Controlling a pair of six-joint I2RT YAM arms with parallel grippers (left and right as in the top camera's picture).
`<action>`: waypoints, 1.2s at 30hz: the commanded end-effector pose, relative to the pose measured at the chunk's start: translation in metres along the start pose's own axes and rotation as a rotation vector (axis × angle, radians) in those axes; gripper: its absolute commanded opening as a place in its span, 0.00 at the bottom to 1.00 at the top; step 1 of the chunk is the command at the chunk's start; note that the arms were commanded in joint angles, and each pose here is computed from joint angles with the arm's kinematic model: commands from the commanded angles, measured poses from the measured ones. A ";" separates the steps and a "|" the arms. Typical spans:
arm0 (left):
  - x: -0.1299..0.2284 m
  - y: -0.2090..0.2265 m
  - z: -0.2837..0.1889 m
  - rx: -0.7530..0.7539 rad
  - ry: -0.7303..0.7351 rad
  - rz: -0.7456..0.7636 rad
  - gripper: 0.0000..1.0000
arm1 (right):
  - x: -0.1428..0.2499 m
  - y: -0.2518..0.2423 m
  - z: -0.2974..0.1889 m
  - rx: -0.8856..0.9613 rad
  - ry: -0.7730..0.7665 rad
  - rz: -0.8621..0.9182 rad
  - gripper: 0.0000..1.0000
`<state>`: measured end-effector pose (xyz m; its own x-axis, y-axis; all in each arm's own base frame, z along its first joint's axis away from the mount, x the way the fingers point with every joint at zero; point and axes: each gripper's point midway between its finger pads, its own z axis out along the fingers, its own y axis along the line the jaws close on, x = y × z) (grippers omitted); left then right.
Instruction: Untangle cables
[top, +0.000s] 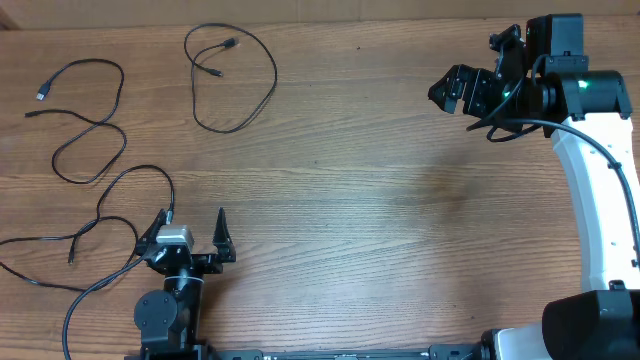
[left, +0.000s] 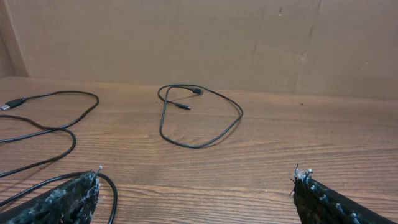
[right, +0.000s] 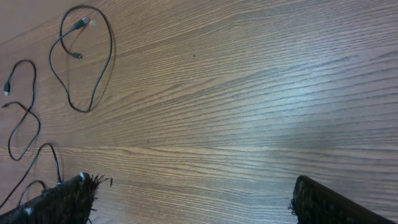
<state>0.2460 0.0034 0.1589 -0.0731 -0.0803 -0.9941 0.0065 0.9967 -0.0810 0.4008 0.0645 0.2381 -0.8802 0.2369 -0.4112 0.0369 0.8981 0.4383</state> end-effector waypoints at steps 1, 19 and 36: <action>0.001 0.000 0.000 0.003 -0.002 -0.008 1.00 | -0.002 -0.002 -0.002 0.007 -0.011 0.005 1.00; 0.001 0.000 0.000 0.003 -0.003 -0.008 1.00 | -0.032 0.018 -0.028 -0.040 -0.181 -0.067 1.00; 0.001 0.000 0.000 0.003 -0.003 -0.008 1.00 | -0.002 0.030 -0.077 -0.166 -0.649 -0.258 1.00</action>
<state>0.2460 0.0034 0.1588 -0.0731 -0.0799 -0.9941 0.0066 0.9967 -0.0806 0.3813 0.0638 0.3196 -0.4366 0.2391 -0.8673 -0.2416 0.8975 0.3690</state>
